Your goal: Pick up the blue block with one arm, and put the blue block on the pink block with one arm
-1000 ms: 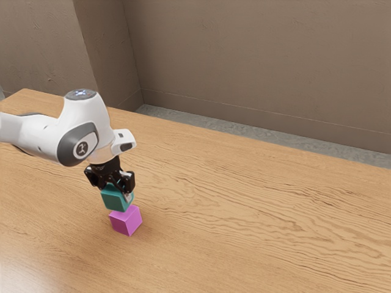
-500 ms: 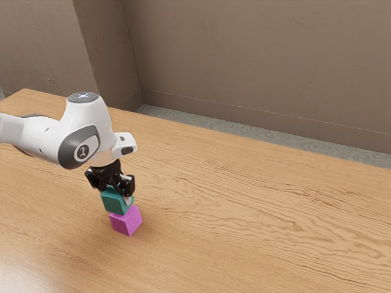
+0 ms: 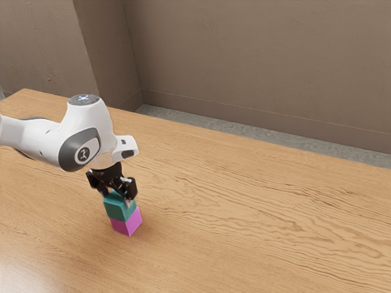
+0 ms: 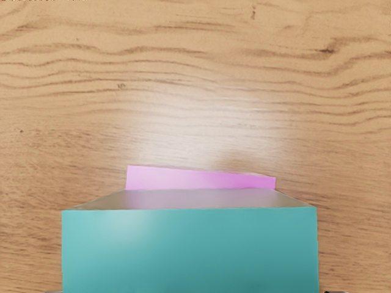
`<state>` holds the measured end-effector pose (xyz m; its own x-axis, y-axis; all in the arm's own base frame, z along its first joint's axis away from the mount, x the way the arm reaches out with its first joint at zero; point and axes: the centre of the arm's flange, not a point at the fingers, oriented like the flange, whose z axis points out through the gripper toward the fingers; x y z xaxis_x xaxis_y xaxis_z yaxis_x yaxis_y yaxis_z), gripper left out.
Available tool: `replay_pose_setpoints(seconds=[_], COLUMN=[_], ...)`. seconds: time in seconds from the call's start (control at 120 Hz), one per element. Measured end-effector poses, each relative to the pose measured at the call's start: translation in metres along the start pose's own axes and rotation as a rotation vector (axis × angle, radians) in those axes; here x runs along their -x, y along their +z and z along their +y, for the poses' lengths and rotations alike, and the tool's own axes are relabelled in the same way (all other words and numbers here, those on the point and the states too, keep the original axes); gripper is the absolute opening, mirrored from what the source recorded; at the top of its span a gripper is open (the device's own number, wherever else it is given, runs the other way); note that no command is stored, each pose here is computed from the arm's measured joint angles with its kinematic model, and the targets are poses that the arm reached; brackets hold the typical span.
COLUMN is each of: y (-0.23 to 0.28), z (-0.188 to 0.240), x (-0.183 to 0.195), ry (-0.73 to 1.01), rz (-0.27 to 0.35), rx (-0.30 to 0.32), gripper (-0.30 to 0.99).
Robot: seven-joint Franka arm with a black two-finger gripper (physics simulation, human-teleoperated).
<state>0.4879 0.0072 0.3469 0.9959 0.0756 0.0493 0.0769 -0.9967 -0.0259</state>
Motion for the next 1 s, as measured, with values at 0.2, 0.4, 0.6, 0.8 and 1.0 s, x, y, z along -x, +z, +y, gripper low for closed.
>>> replay_pose_setpoints(seconds=[0.2,0.4,0.6,0.8,1.0], y=[-0.160,-0.361,-0.339,-0.295,-0.288], z=[-0.019,-0.081,-0.087,-0.084,-0.083], x=[-0.027,-0.037,-0.021,-0.013,-0.009], ry=[0.001,-0.214,-0.308,-0.350,-0.382], rz=[0.278,0.413,0.171,0.004,-0.042], rx=[-0.059,-0.050,-0.001,0.001,-0.001], gripper=[0.64,0.67,0.69,0.69,0.69])
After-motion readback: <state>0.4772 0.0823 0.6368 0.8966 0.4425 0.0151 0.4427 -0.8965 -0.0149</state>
